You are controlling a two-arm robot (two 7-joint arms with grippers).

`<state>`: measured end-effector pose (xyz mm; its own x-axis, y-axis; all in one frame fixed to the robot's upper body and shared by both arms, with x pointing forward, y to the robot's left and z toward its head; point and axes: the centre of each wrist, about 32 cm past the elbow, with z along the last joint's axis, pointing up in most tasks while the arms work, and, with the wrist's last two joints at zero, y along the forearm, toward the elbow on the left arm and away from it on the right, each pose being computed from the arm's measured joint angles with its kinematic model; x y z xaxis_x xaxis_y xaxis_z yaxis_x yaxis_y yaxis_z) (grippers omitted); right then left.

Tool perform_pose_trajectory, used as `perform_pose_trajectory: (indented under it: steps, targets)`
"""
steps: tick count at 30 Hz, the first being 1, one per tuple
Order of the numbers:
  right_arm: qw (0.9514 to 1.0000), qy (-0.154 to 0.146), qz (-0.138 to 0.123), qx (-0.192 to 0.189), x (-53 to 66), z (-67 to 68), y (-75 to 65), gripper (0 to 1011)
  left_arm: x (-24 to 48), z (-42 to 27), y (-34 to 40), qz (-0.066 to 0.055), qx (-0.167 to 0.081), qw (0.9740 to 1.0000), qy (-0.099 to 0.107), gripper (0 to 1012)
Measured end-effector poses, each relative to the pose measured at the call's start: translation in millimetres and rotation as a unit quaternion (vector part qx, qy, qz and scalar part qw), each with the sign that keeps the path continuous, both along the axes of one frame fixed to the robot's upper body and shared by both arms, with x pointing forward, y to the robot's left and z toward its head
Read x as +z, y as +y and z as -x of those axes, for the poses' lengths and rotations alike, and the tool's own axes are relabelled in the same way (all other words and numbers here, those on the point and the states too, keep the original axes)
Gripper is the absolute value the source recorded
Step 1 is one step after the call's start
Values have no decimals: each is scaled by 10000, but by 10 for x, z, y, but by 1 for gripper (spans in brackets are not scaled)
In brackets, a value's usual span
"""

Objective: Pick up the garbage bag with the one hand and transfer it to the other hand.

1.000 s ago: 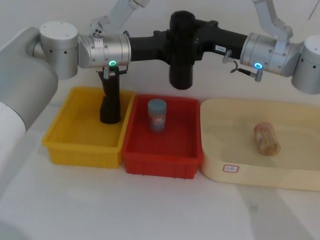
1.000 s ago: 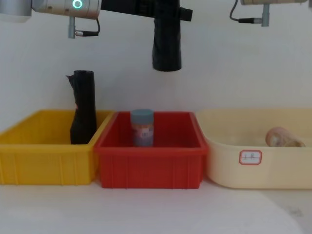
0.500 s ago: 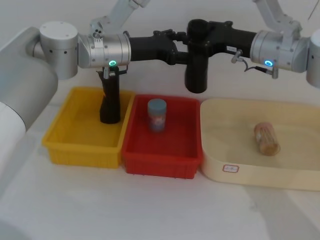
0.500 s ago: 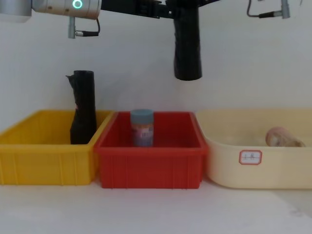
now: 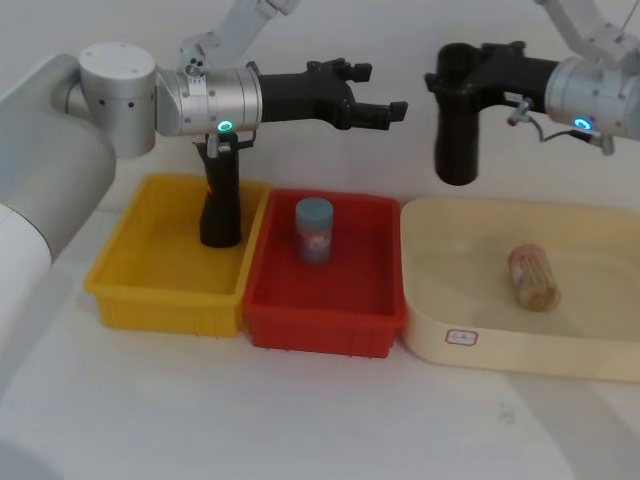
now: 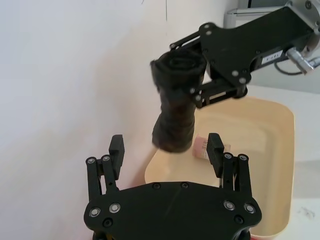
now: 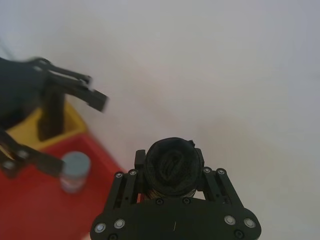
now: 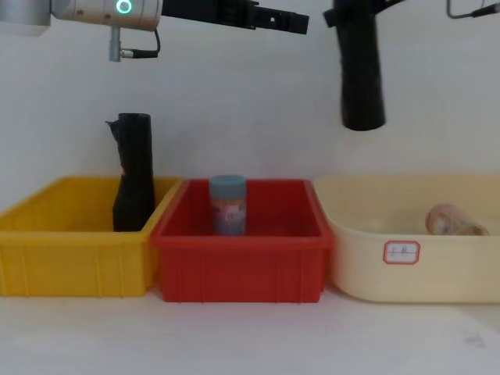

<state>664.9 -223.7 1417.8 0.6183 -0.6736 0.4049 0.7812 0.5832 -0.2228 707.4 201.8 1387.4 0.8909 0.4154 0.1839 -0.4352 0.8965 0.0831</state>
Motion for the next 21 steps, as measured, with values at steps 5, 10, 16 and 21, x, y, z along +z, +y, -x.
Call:
perform_pose_trajectory:
  steps: [5,10,16,21]
  targets:
    - [9991,-47,176,-370,42,68,-81,601,-1,0,0,0,0,10000,1,1001]
    - [9966,-100,344,-741,79,138,-175,724,0,0,0,0,0,10000,1,1001]
    - [9916,-172,538,-1164,127,214,-289,897,0,0,0,0,0,10000,0,1001]
    - [9878,-219,652,-1394,156,262,-355,1000,0,0,0,-1,0,10000,0,1001]
